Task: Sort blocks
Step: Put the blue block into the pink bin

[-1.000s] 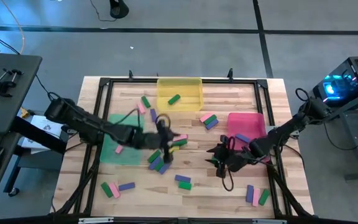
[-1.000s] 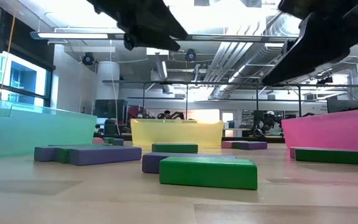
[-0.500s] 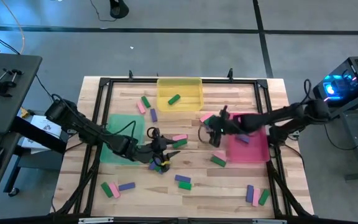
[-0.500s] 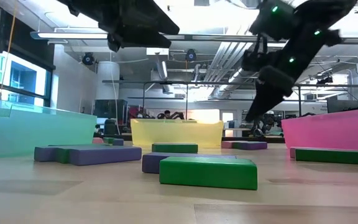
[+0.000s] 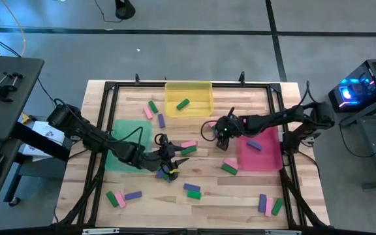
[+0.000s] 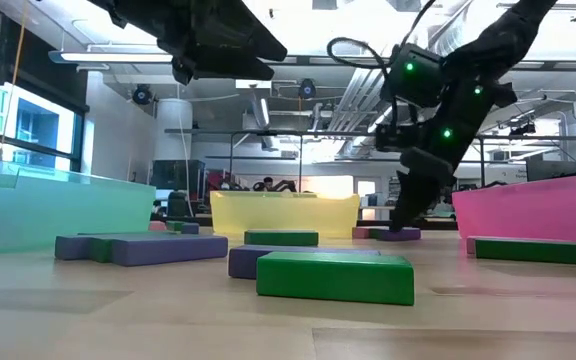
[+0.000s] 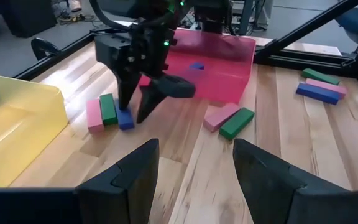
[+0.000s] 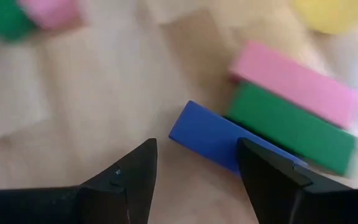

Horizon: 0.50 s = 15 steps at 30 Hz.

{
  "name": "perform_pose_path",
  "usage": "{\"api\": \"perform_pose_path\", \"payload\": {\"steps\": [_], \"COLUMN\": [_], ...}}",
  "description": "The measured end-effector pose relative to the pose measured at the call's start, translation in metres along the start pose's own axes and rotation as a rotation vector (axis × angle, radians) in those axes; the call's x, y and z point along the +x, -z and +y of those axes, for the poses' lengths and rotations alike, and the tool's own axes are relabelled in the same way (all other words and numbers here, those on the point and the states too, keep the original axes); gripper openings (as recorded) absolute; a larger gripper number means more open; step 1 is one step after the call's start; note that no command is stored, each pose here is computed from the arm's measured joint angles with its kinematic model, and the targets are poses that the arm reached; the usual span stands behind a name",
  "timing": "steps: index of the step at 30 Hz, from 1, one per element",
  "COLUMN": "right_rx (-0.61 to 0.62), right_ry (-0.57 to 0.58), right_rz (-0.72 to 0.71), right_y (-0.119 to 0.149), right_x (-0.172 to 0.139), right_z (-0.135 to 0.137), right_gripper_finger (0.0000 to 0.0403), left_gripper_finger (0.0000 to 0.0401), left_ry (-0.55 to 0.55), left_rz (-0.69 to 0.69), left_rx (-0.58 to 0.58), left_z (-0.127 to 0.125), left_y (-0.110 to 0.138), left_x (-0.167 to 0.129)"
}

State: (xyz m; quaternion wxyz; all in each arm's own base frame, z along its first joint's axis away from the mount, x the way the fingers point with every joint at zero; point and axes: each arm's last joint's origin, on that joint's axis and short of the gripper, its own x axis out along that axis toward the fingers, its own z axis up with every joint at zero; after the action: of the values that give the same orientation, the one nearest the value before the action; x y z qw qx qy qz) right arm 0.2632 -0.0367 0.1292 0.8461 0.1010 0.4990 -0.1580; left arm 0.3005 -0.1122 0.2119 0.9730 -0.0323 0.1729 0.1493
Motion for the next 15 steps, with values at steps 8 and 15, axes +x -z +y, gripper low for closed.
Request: {"api": "perform_pose_path", "payload": {"steps": [8, 15], "right_rx": [-0.2, -0.556], "right_ry": [-0.271, -0.224], "right_rz": [-0.063, -0.104], "right_y": [-0.018, -0.016], "right_x": [-0.02, -0.018], "right_z": [0.033, 0.042], "right_gripper_finger": [0.0206, 0.0206], "left_gripper_finger": [0.0193, 0.0193], "left_ry": [-0.001, -0.003], "left_rz": [0.004, 0.009], "left_rx": [-0.002, 0.001], "left_z": [0.0, 0.0], "left_y": [0.0, 0.001], "left_x": [0.0, 0.0]}}
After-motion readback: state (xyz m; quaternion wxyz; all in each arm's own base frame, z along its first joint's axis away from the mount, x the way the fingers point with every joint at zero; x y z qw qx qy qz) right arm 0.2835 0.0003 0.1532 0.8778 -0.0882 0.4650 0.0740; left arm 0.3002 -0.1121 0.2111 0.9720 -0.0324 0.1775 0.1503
